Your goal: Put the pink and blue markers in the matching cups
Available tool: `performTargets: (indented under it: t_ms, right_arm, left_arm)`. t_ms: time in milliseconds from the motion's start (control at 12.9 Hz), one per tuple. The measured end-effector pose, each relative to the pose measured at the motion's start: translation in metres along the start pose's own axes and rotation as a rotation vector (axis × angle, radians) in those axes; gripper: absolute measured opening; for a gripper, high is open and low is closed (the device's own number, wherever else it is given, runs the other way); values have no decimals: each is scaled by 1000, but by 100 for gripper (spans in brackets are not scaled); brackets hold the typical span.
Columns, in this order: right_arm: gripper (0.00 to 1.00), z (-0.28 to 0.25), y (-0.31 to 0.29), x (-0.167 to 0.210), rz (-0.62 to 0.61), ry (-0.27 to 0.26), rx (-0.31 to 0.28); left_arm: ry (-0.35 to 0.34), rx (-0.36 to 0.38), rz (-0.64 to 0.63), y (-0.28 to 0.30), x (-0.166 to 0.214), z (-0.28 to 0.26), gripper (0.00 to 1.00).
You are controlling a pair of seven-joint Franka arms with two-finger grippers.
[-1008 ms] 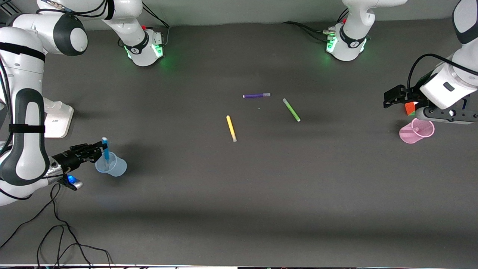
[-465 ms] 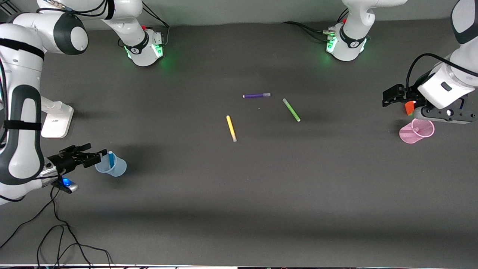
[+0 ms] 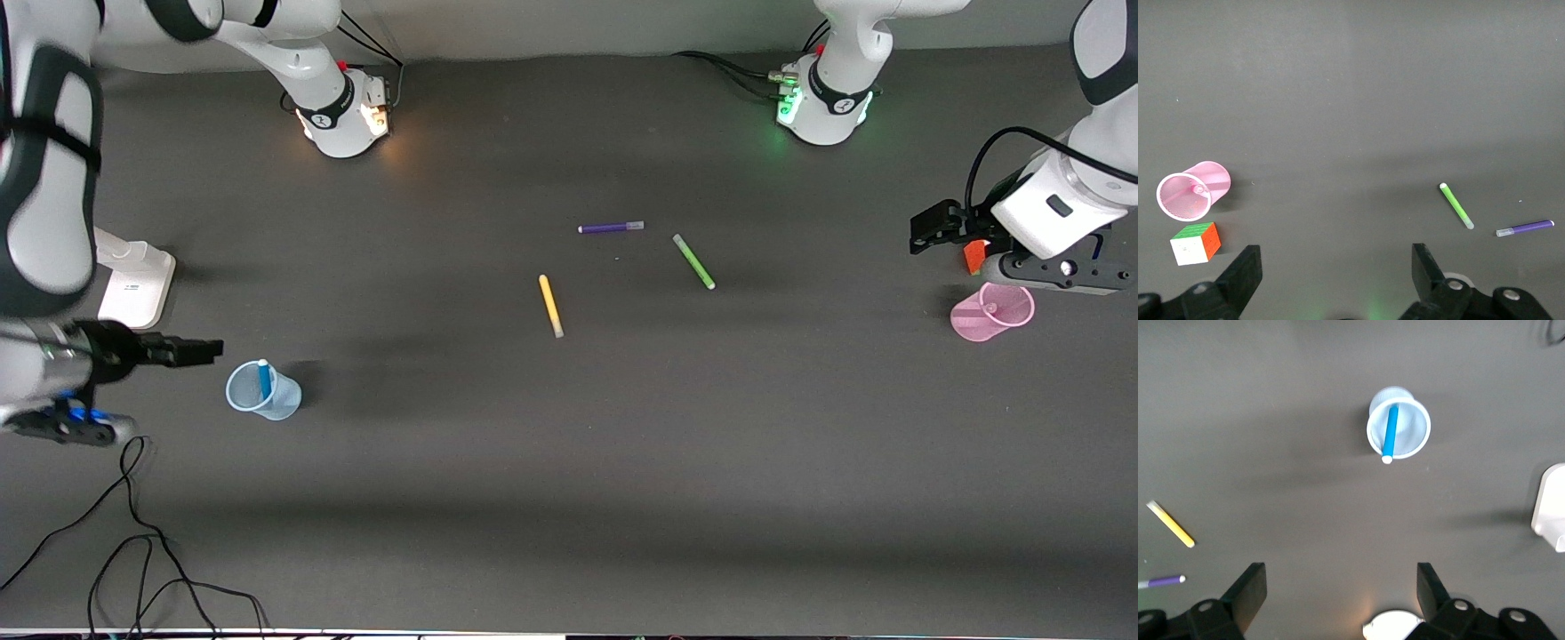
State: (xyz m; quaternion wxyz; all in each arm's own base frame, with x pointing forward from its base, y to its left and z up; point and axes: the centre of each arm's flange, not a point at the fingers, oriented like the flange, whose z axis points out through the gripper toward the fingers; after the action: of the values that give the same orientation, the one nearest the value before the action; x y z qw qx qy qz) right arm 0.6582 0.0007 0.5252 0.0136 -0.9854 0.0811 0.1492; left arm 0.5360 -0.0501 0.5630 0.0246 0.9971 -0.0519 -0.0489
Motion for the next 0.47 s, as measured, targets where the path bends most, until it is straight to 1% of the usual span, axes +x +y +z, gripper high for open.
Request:
performTargets:
  t_ms: [233,465]
  right_arm:
    - [100,-16,8,-32,6,119,7]
    - [100,-15,12,-60,5,191,20]
  left_arm:
    - [0,0,0,0,0,0,100]
    - [-1,0,0,0,0,0,100]
